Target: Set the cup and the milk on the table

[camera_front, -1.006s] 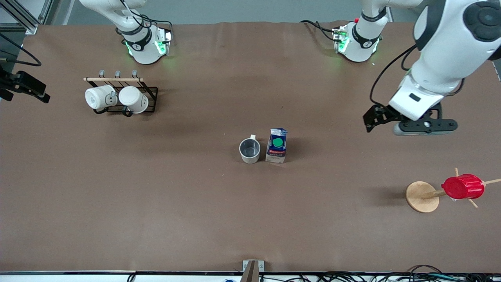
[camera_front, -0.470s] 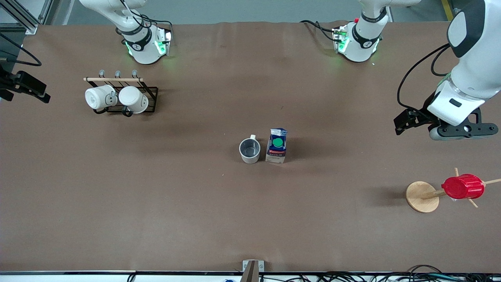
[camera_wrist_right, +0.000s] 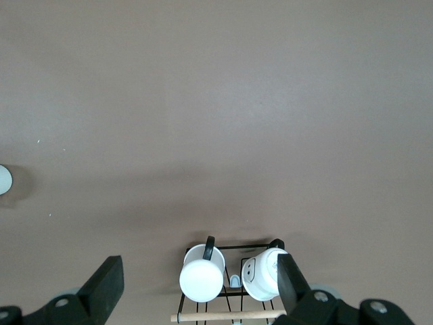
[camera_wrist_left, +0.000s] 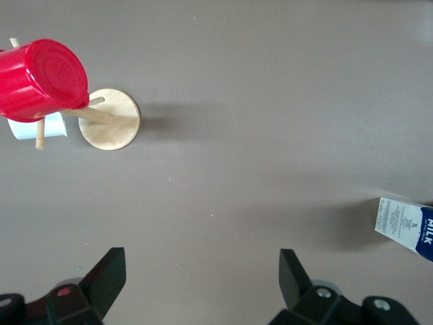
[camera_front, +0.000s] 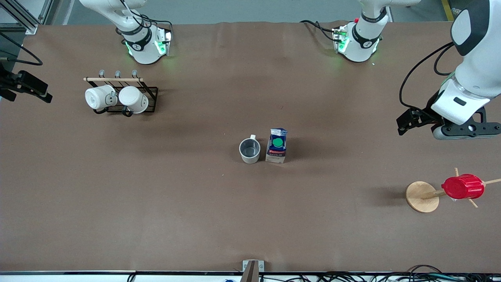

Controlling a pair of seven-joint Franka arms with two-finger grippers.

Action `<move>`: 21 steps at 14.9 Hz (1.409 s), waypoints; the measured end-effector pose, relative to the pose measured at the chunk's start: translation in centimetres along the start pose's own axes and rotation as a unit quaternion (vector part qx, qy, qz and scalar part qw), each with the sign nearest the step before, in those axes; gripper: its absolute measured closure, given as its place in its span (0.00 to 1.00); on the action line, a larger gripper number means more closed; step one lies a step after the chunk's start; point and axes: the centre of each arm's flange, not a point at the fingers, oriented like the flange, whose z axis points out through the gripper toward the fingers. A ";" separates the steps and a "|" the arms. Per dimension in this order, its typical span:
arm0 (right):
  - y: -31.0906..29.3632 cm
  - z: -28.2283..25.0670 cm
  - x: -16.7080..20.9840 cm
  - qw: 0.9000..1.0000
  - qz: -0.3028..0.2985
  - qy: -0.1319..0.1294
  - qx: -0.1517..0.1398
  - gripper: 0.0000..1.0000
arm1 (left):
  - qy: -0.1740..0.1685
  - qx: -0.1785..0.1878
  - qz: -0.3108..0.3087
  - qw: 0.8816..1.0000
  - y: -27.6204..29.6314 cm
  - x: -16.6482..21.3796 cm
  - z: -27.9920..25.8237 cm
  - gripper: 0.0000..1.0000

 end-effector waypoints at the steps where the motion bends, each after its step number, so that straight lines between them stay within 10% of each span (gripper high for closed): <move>1: 0.0 0.0 0.0 1.000 0.000 0.000 0.000 0.00 | -0.003 0.001 0.000 1.000 0.0 0.0 -0.6 0.00; 11: 0.0 0.1 -0.1 1.000 0.000 -0.004 0.000 0.00 | -0.059 -0.006 0.001 0.998 0.5 -1.2 -3.8 0.00; 21: 0.0 0.1 -0.1 1.000 0.000 -0.004 0.001 0.00 | -0.031 -0.008 0.013 0.999 1.2 -3.1 -4.9 0.03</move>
